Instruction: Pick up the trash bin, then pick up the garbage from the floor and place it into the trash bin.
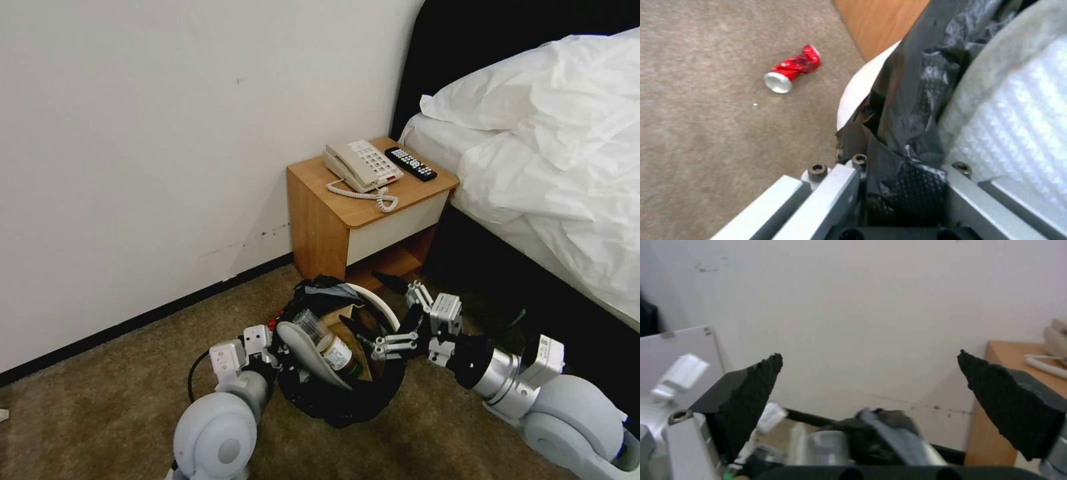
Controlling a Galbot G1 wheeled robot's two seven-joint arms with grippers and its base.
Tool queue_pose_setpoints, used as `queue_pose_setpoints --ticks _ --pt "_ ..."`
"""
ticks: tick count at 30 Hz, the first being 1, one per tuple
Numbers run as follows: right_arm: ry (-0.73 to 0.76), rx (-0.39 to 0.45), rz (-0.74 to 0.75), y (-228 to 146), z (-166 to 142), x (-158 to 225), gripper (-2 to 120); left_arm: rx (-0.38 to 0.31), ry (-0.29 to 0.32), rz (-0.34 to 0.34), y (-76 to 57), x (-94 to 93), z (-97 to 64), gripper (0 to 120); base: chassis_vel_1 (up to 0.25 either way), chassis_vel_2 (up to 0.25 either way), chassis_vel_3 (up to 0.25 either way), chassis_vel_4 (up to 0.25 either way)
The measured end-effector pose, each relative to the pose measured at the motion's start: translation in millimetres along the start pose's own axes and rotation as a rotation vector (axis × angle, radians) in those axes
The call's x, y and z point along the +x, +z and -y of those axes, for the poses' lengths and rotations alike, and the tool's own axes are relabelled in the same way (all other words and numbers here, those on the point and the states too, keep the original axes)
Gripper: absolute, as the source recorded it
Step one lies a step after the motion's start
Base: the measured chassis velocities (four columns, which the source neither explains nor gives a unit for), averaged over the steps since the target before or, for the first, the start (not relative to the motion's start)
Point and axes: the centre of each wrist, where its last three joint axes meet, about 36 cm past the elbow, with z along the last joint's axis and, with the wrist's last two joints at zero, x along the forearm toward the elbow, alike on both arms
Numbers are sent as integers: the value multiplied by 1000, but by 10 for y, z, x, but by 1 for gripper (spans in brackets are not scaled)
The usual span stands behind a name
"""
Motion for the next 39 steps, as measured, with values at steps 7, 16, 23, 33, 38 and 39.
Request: queue_pose_setpoints --ticks 7,16,23,33,38,39 --pt "48 -1 15 47 2 -5 100 -28 -41 14 33 198 -145 0 0 0 0 0" --pt "150 37 46 193 28 15 100 -30 -105 61 133 451 -329 0 0 0 0 0" --pt "200 95 54 222 64 67 100 -36 -148 86 185 563 -418 0 0 0 0 0" --pt "249 130 47 329 38 107 100 -23 -205 101 247 679 -477 0 0 0 0 0" --pt "275 150 37 396 6 197 100 4 -219 105 277 722 -472 0 0 0 0 0" --pt "279 156 33 408 -4 222 100 6 -225 108 283 730 -476 0 0 0 0 0"
